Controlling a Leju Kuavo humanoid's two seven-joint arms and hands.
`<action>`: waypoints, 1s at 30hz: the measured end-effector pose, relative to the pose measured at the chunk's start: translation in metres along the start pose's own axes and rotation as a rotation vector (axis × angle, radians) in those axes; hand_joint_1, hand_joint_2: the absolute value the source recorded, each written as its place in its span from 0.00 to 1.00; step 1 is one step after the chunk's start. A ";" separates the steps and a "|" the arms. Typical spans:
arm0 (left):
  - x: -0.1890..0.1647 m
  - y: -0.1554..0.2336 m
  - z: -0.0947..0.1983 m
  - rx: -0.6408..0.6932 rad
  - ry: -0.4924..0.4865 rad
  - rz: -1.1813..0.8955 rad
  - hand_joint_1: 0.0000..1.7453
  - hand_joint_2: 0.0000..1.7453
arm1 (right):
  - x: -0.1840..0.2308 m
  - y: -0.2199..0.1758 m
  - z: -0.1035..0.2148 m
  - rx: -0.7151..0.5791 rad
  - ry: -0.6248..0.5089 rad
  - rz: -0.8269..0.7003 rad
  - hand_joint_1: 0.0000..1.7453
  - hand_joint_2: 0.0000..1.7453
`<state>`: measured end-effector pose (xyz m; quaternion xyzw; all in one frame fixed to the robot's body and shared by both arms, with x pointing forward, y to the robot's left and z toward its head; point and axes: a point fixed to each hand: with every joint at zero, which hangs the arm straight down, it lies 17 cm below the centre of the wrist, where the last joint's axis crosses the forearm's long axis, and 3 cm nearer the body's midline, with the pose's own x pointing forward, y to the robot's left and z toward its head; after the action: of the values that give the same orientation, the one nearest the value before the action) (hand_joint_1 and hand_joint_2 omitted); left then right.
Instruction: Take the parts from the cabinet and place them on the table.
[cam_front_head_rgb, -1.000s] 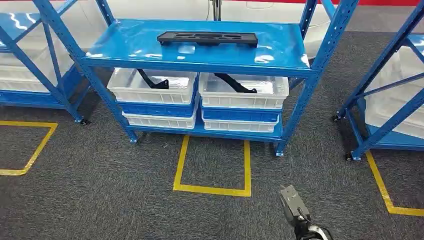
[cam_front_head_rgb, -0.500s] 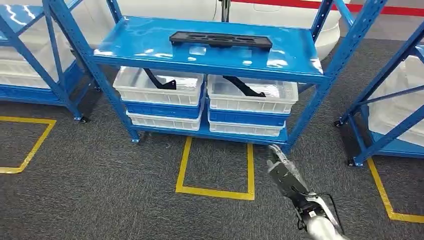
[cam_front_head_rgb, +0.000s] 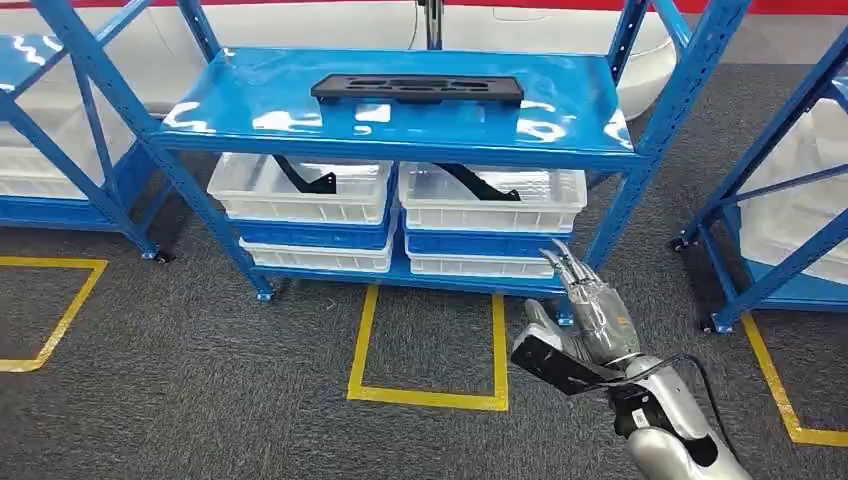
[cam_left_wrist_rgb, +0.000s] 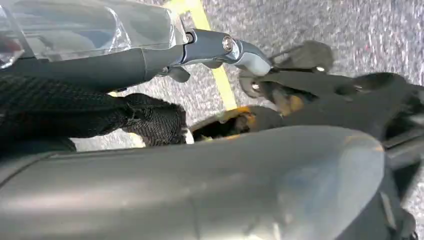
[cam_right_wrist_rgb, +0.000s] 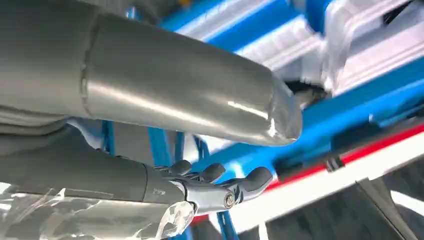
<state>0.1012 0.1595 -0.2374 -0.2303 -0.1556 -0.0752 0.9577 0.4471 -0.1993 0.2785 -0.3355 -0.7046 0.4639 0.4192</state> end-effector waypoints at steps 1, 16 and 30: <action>0.000 0.000 0.000 0.000 0.001 -0.002 0.00 0.00 | 0.001 -0.008 -0.001 -0.018 -0.004 0.045 0.00 0.00; -0.013 -0.001 0.001 -0.003 0.046 -0.014 0.00 0.00 | -0.005 -0.061 0.002 -0.131 0.009 0.378 0.00 0.00; -0.010 -0.001 0.000 -0.002 0.046 -0.022 0.00 0.00 | 0.009 -0.065 0.005 -0.142 -0.039 0.381 0.00 0.00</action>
<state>0.0918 0.1596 -0.2401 -0.2279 -0.1359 -0.0909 0.9599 0.4337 -0.2158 0.3405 -0.4823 -0.6673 0.4904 0.2856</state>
